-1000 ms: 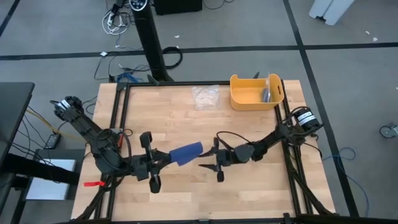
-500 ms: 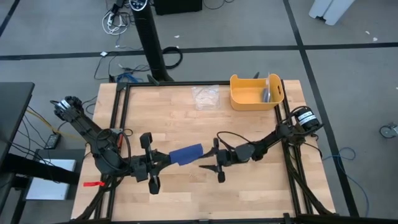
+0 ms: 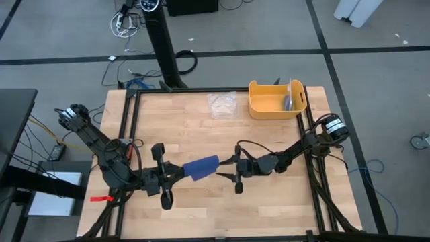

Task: Roll bandage
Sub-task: Roll the violet bandage

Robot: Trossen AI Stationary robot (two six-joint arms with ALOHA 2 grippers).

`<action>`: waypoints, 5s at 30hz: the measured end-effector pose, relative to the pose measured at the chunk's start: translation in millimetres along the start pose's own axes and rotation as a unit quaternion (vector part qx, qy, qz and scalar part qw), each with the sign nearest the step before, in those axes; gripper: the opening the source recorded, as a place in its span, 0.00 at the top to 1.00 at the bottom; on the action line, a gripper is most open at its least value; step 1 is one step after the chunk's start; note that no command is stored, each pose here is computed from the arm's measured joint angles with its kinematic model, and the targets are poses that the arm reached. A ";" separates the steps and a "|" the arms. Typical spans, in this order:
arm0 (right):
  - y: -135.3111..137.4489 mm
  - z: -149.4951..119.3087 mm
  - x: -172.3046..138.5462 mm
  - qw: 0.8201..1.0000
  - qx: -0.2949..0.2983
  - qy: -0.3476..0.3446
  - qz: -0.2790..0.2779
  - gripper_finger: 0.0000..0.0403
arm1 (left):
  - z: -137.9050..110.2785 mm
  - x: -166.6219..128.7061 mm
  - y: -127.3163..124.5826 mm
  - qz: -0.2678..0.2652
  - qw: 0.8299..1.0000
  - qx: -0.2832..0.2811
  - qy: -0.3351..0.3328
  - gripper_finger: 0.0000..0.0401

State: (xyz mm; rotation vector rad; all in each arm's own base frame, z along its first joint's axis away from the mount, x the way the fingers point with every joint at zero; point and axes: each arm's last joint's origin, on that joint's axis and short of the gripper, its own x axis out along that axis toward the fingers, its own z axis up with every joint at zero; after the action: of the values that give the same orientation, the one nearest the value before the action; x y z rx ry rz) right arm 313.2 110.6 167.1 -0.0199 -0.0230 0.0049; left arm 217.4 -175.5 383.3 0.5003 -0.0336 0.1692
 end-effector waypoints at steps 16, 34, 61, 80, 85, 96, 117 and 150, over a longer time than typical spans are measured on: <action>-0.2 -6.2 23.8 0.993 0.065 0.031 0.091 0.55 | 3.4 -0.1 2.5 0.009 1.000 -0.004 -0.012 0.95; 35.9 -6.0 15.0 0.982 0.064 0.001 0.175 0.99 | 2.6 -0.2 4.5 0.040 0.999 0.018 0.009 0.95; 122.4 164.1 12.5 0.965 -0.061 -0.193 0.165 1.00 | -97.1 -13.0 -36.3 0.055 0.989 0.099 0.089 0.95; 18.2 200.9 53.0 0.981 -0.053 -0.185 -0.018 1.00 | -113.3 -4.1 -96.5 -0.016 0.986 0.140 0.094 0.95; -6.5 193.4 63.7 0.987 -0.047 -0.148 -0.046 1.00 | -89.9 -10.4 -106.1 -0.030 0.987 0.145 0.068 0.95; -30.3 162.6 74.8 0.997 -0.040 0.004 -0.067 0.83 | -62.4 -21.8 -110.2 -0.046 0.989 0.136 0.036 0.95; -16.3 173.2 54.8 0.996 -0.066 0.047 -0.042 0.43 | -54.5 -25.4 -110.0 -0.042 0.993 0.108 0.022 0.95; 38.4 14.2 33.0 0.985 -0.010 -0.055 0.161 0.41 | -40.7 -26.9 -104.9 -0.048 0.996 0.070 -0.035 0.95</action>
State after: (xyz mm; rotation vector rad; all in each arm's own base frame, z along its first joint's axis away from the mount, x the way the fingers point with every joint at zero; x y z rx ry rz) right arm 345.6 149.4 181.3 -0.0438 -0.1298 0.3289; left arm 208.3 -250.7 295.8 0.6458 -0.0659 0.0602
